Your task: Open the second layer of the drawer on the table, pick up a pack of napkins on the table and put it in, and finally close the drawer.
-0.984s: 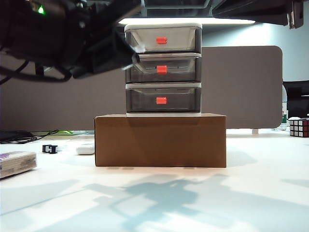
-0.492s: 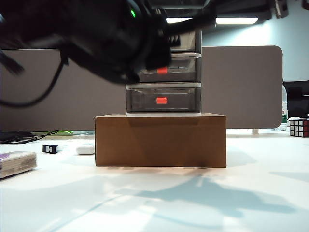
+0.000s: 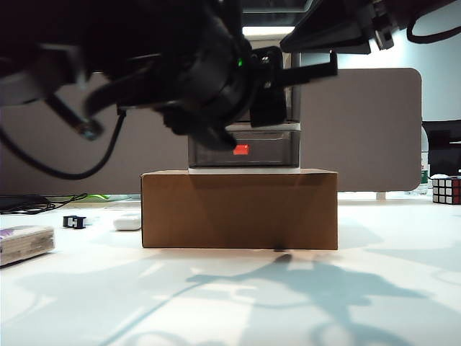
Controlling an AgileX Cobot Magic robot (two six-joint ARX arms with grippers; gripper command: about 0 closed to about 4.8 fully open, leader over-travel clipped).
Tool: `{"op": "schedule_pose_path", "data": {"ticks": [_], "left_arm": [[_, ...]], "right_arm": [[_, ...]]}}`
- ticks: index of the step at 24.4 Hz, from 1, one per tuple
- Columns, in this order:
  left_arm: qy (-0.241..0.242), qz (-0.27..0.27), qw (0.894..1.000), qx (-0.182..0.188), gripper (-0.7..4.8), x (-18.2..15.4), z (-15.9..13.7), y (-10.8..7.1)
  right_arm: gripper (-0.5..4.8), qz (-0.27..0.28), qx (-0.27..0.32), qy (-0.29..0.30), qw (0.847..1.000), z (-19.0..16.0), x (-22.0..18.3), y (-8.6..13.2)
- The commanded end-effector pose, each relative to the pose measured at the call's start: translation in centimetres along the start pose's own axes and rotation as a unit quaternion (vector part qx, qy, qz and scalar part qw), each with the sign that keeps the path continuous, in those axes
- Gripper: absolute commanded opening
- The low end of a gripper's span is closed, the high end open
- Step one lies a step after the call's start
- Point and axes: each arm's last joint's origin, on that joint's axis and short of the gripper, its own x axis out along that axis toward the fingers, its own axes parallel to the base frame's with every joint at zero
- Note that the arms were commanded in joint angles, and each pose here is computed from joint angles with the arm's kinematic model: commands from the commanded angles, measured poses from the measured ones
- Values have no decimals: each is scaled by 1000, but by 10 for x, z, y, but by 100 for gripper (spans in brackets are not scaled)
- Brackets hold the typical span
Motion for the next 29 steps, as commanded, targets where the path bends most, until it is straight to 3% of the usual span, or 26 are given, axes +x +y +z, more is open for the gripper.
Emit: {"op": "schedule_pose_path", "data": {"ticks": [1, 29], "left_arm": [[-8, 19, 1000, -1, 132, 4, 4, -1], [-14, -9, 1000, -22, 130, 24, 7, 8]], "right_arm": [[-5, 9, -13, -14, 1000, 4, 1, 0], [-5, 8, -34, -32, 999, 7, 1, 0]]}}
